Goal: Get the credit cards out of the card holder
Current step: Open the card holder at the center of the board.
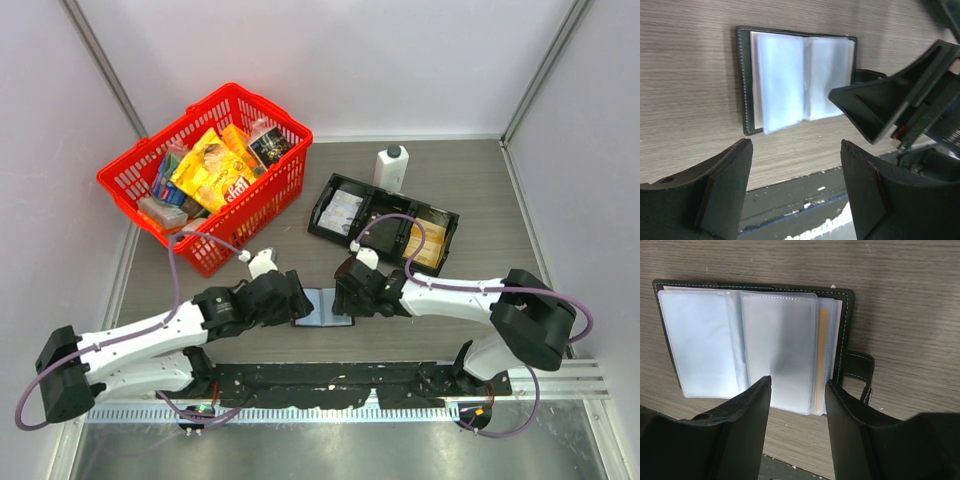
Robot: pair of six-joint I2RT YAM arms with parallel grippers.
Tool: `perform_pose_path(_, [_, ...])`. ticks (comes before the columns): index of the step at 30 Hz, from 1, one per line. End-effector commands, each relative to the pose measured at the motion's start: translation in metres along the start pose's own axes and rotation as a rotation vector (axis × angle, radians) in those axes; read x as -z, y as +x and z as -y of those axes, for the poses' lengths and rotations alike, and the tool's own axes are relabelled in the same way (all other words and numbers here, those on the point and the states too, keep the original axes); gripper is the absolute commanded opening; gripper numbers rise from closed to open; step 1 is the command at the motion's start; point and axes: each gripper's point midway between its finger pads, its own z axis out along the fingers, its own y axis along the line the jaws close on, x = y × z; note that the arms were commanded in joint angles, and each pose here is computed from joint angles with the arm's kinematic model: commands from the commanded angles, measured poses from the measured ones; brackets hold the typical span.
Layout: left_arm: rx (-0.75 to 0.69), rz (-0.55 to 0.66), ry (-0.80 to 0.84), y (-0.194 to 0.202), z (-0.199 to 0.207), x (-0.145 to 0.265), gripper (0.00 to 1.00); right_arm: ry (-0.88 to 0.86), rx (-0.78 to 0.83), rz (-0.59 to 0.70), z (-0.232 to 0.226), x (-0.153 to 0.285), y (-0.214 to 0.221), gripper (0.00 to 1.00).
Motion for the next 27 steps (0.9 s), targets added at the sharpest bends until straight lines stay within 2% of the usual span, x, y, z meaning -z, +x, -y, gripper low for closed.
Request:
perform_pose_path(1, [-0.069, 0.074, -0.099, -0.018, -0.010, -0.005, 0.73, -0.027, -0.013, 0.036, -0.011, -0.001, -0.008, 0.51])
perform_pose_path(17, [-0.118, -0.033, -0.166, -0.008, -0.020, -0.053, 0.74, -0.032, 0.033, 0.111, -0.019, 0.009, -0.030, 0.48])
perform_pose_path(22, [-0.119, -0.058, -0.170, -0.002, -0.020, -0.061, 0.70, -0.048, 0.045, 0.122, -0.023, 0.008, -0.033, 0.47])
perform_pose_path(27, [-0.108, -0.083, -0.172, 0.005, -0.021, -0.069, 0.59, -0.047, 0.064, 0.095, -0.024, 0.000, -0.028, 0.47])
